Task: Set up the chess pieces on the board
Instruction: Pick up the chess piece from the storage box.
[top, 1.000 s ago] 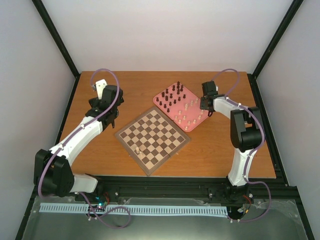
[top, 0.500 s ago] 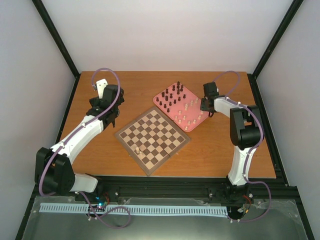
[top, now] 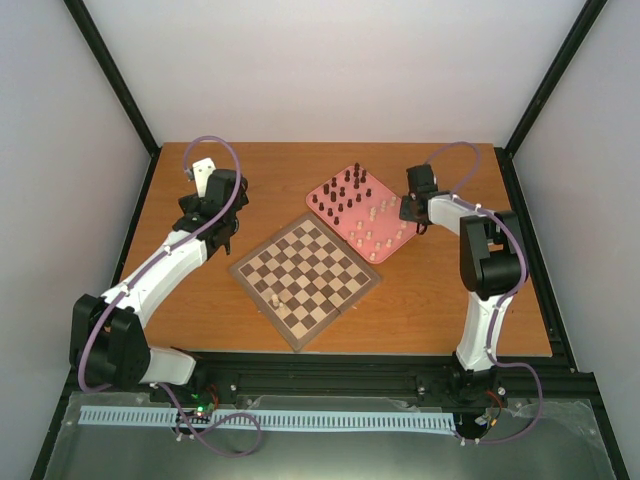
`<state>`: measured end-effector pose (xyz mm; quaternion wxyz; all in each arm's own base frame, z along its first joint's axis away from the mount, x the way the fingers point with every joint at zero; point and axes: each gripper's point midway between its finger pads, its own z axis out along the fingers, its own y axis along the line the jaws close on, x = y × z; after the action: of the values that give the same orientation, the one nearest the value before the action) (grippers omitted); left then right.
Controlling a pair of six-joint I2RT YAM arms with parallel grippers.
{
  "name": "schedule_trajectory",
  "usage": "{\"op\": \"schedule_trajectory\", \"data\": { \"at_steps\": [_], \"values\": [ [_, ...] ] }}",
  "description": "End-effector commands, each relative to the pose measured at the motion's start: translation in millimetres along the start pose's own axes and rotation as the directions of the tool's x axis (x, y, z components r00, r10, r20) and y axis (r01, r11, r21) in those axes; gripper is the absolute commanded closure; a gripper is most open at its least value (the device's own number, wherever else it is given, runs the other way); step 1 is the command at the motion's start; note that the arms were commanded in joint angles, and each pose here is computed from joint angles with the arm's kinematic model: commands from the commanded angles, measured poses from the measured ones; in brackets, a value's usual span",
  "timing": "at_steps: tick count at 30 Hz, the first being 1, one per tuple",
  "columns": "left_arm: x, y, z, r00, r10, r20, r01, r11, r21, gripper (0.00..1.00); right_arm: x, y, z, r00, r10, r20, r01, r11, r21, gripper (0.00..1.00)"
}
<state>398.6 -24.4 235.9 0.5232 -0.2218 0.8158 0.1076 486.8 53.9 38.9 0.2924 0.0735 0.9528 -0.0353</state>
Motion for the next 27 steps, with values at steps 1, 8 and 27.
{"op": "schedule_trajectory", "data": {
  "at_steps": [1,8,27],
  "values": [
    [-17.4,-1.5,-1.8,1.000,0.000,0.029,0.000,1.000,-0.010,0.00,-5.9,2.6,-13.3,0.999,0.017,0.031,-0.015,0.999,-0.049,0.97],
    [-18.1,-1.1,-1.9,1.000,-0.002,0.030,0.002,1.000,-0.012,0.00,-28.9,7.1,-64.8,0.984,0.009,0.179,-0.002,0.999,-0.040,0.97],
    [-22.9,1.1,-9.3,0.999,-0.021,0.035,0.021,1.000,0.007,0.00,22.2,225.2,-184.8,0.868,-0.350,0.352,0.484,0.756,-0.441,0.97]
  ]
}}
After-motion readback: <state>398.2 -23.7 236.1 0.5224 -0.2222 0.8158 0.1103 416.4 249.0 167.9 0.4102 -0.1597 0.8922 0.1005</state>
